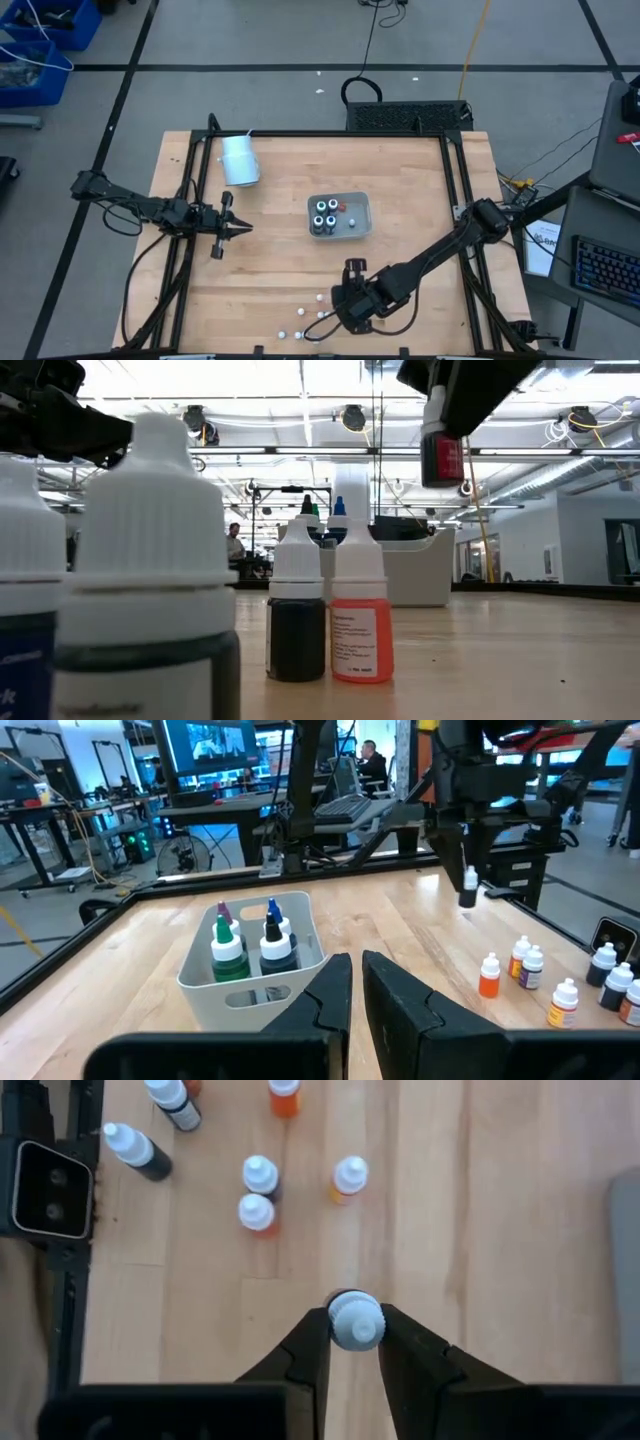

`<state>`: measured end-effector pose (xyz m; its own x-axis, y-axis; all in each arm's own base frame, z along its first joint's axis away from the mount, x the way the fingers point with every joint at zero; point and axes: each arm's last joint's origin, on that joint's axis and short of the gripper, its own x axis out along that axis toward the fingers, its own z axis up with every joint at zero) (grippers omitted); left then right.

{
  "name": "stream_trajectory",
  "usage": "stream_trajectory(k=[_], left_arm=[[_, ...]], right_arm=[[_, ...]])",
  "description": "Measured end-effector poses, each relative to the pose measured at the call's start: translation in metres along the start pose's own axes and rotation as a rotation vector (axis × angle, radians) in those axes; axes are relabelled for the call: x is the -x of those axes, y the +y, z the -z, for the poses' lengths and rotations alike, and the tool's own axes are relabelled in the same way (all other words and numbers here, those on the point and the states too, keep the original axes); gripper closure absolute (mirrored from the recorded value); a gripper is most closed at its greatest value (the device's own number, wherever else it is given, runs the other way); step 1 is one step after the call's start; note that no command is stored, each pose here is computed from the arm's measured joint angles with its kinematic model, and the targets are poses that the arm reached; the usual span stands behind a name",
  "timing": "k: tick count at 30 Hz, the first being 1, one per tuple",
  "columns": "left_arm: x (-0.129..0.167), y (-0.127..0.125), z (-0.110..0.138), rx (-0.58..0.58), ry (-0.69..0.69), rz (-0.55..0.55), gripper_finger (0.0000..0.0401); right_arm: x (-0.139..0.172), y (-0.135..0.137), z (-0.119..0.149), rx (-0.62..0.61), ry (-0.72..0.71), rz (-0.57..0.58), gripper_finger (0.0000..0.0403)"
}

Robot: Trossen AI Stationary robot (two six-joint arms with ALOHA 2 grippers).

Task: Pick & Place food coloring
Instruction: Put the red food coloring bottle into the bin

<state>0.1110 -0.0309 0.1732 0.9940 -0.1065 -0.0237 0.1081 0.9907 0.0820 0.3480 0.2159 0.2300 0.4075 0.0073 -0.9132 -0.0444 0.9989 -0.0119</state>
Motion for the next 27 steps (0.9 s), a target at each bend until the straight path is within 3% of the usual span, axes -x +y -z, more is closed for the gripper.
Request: stream_trajectory(k=[7,17,27], left_arm=[[0.000,0.000,0.002,-0.004,0.017,0.001,0.0366],[0.000,0.000,0.002,-0.005,0.019,0.001,0.0366],[0.000,0.000,0.002,-0.005,0.022,0.001,0.0366]], right_arm=[[0.038,-0.017,0.000,0.034,-0.058,0.090,0.0343],[0.082,-0.033,0.005,0.021,-0.121,0.117,0.0344],[0.136,-0.062,0.019,-0.046,-0.198,0.220,0.0344]])
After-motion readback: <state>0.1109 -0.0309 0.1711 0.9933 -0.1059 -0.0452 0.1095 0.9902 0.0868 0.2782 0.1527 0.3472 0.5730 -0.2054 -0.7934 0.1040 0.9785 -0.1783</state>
